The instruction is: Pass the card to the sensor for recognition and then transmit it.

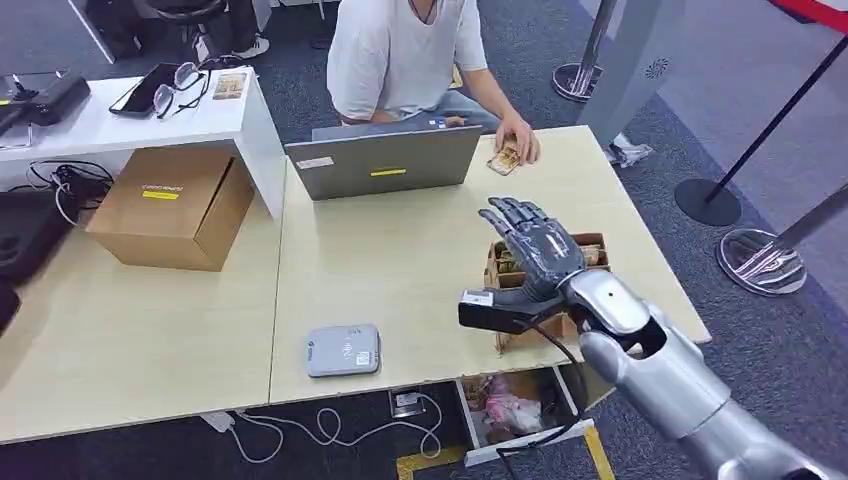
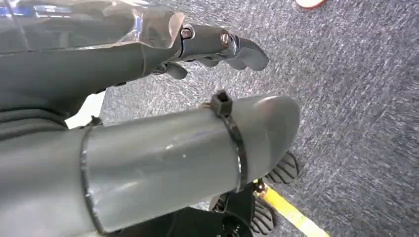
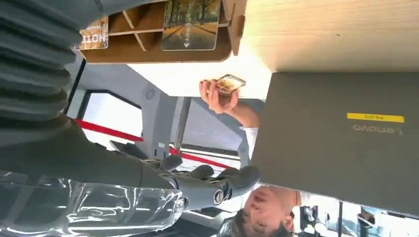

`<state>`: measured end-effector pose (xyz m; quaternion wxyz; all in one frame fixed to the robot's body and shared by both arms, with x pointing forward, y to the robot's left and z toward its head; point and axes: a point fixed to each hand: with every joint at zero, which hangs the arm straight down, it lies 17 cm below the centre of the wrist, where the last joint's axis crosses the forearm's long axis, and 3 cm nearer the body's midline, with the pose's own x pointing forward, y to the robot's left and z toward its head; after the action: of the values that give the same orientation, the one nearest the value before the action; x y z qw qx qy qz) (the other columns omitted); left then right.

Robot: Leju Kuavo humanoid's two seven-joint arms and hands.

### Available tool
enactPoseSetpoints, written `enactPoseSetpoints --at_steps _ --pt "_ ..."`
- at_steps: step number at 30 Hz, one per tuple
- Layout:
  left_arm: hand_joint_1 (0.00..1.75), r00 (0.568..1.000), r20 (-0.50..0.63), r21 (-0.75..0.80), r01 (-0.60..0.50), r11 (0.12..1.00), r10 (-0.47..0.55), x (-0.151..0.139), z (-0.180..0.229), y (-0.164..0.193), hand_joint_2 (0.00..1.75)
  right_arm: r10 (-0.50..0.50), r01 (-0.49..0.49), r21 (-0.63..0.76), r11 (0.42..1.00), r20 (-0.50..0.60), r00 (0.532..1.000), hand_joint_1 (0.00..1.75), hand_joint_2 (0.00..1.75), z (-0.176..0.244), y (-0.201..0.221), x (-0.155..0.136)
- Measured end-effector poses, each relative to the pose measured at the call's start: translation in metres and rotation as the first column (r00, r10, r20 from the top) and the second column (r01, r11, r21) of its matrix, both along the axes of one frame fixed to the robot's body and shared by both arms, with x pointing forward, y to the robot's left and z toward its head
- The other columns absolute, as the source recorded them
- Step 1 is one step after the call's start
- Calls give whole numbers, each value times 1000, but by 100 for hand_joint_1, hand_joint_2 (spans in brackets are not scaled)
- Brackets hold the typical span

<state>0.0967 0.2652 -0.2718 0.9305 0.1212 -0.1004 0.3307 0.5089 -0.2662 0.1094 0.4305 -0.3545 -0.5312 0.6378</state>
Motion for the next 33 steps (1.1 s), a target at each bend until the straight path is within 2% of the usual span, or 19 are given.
enactPoseSetpoints --at_steps 10,17,22,28,33 --pt "0 1000 -9 2 2 1000 -2 -14 -2 5 0 -70 68 -55 996 -39 997 0 175 -14 -39 -8" --pt "0 1000 -10 2 1 1000 -1 -14 -3 5 0 -73 70 -59 996 -40 997 0 175 -15 -41 -9" --pt "0 1000 -28 -7 -10 1000 10 -19 -4 5 0 -83 78 -87 993 -59 995 0 175 -24 -61 -26" --pt "0 999 -29 -9 -40 999 40 -20 -4 7 0 -79 73 -90 993 -62 995 0 175 -23 -67 -31" --pt "0 1000 -16 -8 -16 1000 15 -18 -4 7 0 -89 80 -96 992 -87 992 0 175 -31 -78 -43"
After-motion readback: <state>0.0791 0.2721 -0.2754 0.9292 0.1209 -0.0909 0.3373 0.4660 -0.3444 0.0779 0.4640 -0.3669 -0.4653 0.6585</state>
